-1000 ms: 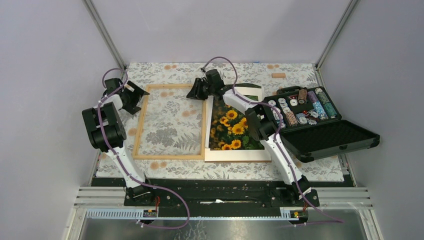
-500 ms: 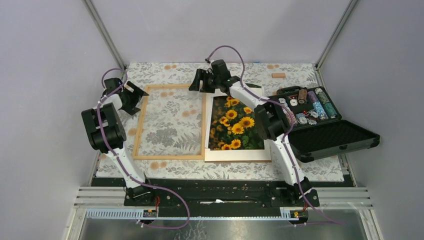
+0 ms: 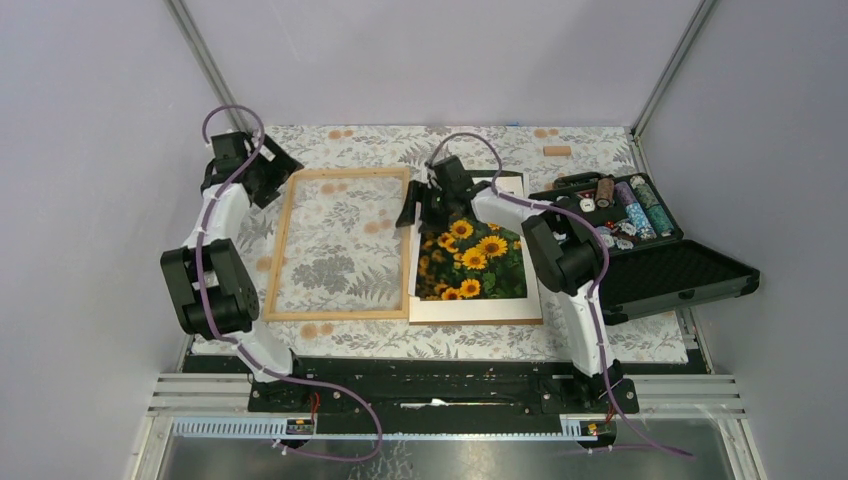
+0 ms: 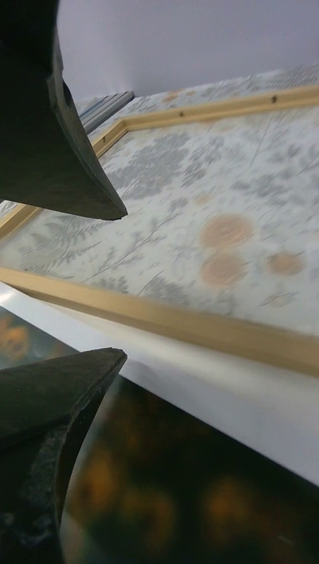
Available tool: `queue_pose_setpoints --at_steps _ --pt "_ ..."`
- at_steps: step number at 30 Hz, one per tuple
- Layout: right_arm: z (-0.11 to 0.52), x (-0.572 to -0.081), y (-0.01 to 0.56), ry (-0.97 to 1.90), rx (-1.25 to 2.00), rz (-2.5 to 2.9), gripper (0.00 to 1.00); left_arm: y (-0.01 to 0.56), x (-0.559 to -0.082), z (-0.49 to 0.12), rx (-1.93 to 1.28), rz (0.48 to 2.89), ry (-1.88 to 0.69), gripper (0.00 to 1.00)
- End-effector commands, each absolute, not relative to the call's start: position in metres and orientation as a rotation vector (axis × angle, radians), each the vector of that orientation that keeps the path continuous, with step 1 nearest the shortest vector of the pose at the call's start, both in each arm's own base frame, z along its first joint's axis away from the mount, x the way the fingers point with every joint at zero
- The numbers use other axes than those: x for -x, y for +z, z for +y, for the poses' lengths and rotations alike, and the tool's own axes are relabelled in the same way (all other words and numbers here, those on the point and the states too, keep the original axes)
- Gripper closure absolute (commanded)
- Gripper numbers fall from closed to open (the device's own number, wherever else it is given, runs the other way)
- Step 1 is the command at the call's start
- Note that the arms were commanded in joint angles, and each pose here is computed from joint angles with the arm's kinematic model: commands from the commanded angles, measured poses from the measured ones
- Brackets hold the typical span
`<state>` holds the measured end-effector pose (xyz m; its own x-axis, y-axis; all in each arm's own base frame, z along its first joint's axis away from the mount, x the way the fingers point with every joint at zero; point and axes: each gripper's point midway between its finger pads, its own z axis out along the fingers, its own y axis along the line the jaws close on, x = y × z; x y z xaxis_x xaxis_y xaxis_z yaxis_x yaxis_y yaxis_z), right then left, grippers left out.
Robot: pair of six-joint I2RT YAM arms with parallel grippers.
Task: Put the photo into the frame
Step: Place the photo frame item in the photo frame, then pick up the photo frame from the center of the board.
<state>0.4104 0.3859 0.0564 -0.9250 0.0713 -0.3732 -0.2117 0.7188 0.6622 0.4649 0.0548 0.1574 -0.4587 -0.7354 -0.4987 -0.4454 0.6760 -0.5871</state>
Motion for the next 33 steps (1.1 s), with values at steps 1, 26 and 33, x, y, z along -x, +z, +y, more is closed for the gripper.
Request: queue_pose_setpoints --at_steps 1,26,33 --pt "0.407 -0.381 0.088 1.129 0.120 2.483 0.24 0.205 -0.467 0.010 0.718 2.084 -0.503 0.01" --pt "0.449 -0.395 0.085 1.139 -0.030 2.412 0.35 0.285 -0.395 -0.214 0.178 2.124 -1.043 0.01" --pt "0.417 -0.409 0.104 1.045 -0.124 2.352 0.28 0.294 -0.386 -0.192 0.164 2.082 -0.894 0.01"
